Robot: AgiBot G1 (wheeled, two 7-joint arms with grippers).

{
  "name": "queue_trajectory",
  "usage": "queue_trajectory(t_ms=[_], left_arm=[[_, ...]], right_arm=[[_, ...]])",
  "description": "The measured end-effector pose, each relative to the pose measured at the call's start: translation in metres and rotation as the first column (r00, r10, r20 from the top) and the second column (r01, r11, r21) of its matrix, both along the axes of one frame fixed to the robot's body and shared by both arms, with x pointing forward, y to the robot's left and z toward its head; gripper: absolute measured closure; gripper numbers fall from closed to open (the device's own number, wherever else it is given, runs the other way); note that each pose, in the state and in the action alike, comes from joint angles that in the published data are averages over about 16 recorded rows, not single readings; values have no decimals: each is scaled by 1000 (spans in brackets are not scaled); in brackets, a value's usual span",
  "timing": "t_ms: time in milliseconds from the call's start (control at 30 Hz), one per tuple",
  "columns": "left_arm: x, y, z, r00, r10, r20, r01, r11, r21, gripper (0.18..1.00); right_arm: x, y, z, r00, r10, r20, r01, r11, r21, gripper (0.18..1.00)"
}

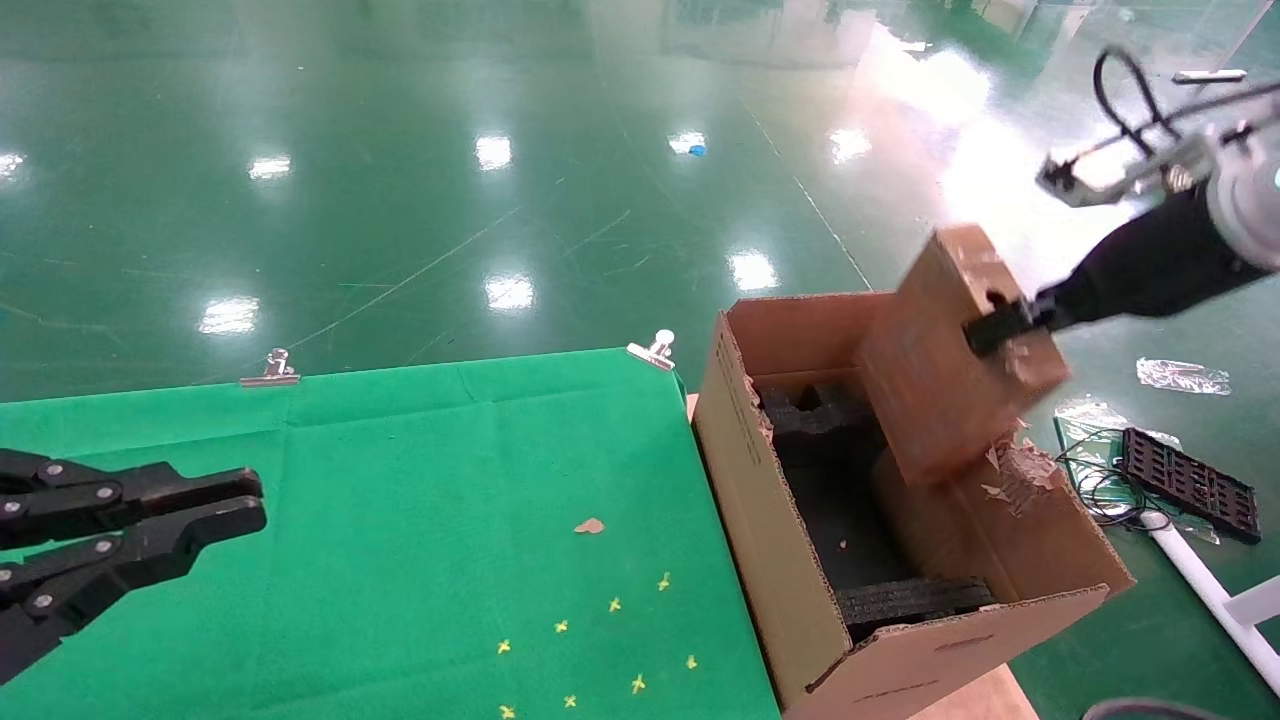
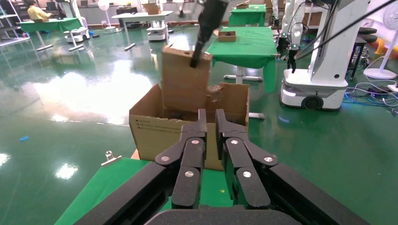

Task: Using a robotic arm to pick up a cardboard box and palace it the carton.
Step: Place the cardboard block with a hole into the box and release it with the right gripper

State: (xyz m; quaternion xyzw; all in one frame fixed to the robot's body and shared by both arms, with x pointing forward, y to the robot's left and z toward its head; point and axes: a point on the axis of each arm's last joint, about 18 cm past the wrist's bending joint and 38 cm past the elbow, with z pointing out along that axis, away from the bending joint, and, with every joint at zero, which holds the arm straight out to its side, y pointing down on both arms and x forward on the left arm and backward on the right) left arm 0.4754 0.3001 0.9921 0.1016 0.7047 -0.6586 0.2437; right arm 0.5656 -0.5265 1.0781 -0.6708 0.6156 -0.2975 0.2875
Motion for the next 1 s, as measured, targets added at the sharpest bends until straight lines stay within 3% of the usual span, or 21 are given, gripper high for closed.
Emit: queue_trajectory(t_ms=[367, 1000], left_arm=[[0, 0, 0, 1000, 0, 0, 0, 1000, 0, 859], [0, 0, 0, 1000, 0, 0, 0, 1000, 0, 437]], right_arm=[[6, -21, -53, 989, -92, -119, 93, 996, 6, 849], [45, -20, -152, 970, -154, -191, 159, 987, 10, 858]])
